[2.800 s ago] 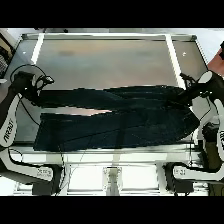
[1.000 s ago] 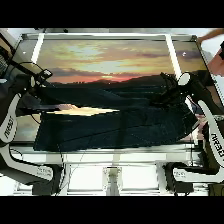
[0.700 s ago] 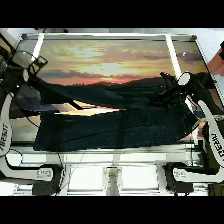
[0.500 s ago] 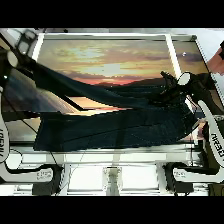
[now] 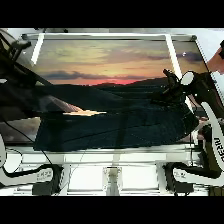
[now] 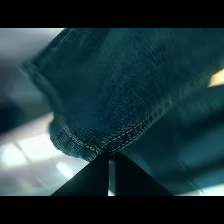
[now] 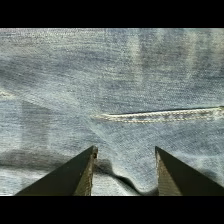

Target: Fold the clothes and pants, and hang the long-sleeved shirts on hangers.

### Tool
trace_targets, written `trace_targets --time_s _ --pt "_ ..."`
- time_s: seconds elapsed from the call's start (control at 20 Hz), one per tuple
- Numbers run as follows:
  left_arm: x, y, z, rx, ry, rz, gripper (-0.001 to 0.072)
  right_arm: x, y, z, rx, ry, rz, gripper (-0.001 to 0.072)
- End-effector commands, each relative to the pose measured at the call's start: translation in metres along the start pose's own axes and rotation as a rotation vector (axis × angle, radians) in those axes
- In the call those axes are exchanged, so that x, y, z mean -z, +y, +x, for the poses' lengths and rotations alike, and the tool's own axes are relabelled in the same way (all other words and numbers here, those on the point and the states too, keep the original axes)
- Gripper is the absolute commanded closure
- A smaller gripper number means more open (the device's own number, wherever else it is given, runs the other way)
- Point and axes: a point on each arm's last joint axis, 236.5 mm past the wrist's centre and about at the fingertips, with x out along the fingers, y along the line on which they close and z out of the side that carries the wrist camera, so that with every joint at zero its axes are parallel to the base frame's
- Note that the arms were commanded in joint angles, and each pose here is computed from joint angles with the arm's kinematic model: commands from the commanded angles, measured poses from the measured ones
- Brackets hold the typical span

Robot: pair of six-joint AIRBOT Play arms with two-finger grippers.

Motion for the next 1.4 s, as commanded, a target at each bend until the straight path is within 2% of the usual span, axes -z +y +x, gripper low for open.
trace_targets --time_s 0.0,0.2,0.4,0.5,0.55,0.65,0.85,0.9,0.95,1.05,1.2,1.35 --pt "0.054 -0.023 0.032 0.168 0.215 -0.133 0.0682 0.004 -0.008 -0.006 0.039 0.007 -0.016 0.029" --pt "0.125 -0.04 0.1 0.3 0.437 -0.174 0.0682 0.008 -0.023 -0.008 0.103 0.024 -0.033 0.029" --pt "0.136 -0.045 0.131 0.346 0.415 -0.253 0.0663 0.008 -0.03 -0.009 0.133 0.025 -0.041 0.029" --pt "0.138 -0.064 0.12 0.433 0.439 -0.234 0.038 0.008 -0.035 -0.01 0.152 0.025 -0.046 0.029" --pt "0.134 -0.072 0.117 0.478 0.43 -0.23 0.0333 0.008 -0.036 -0.01 0.159 0.025 -0.048 0.029" --pt "0.127 -0.074 0.117 0.502 0.381 -0.159 0.0333 0.007 -0.037 -0.01 0.163 0.023 -0.05 0.029" --pt "0.08 -0.027 0.12 0.376 0.148 -0.218 0.0327 0.007 -0.038 -0.01 0.166 0.023 -0.05 0.029" --pt "0.07 -0.014 0.115 0.357 0.088 -0.247 0.0213 0.008 -0.038 -0.01 0.166 0.024 -0.05 0.029" --pt "0.062 0.001 0.109 0.338 0.038 -0.278 0.0133 0.008 -0.038 -0.01 0.168 0.024 -0.05 0.029" --pt "0.057 0.036 0.103 0.283 -0.051 -0.36 0.0133 0.008 -0.038 -0.01 0.169 0.025 -0.051 0.029" --pt "0.065 0.084 0.11 0.216 -0.119 -0.568 0.0133 0.007 -0.038 -0.01 0.169 0.023 -0.05 0.029" --pt "0.062 0.085 0.129 0.299 -0.123 -0.636 0.0133 0.007 -0.038 -0.01 0.168 0.022 -0.04 0.029"
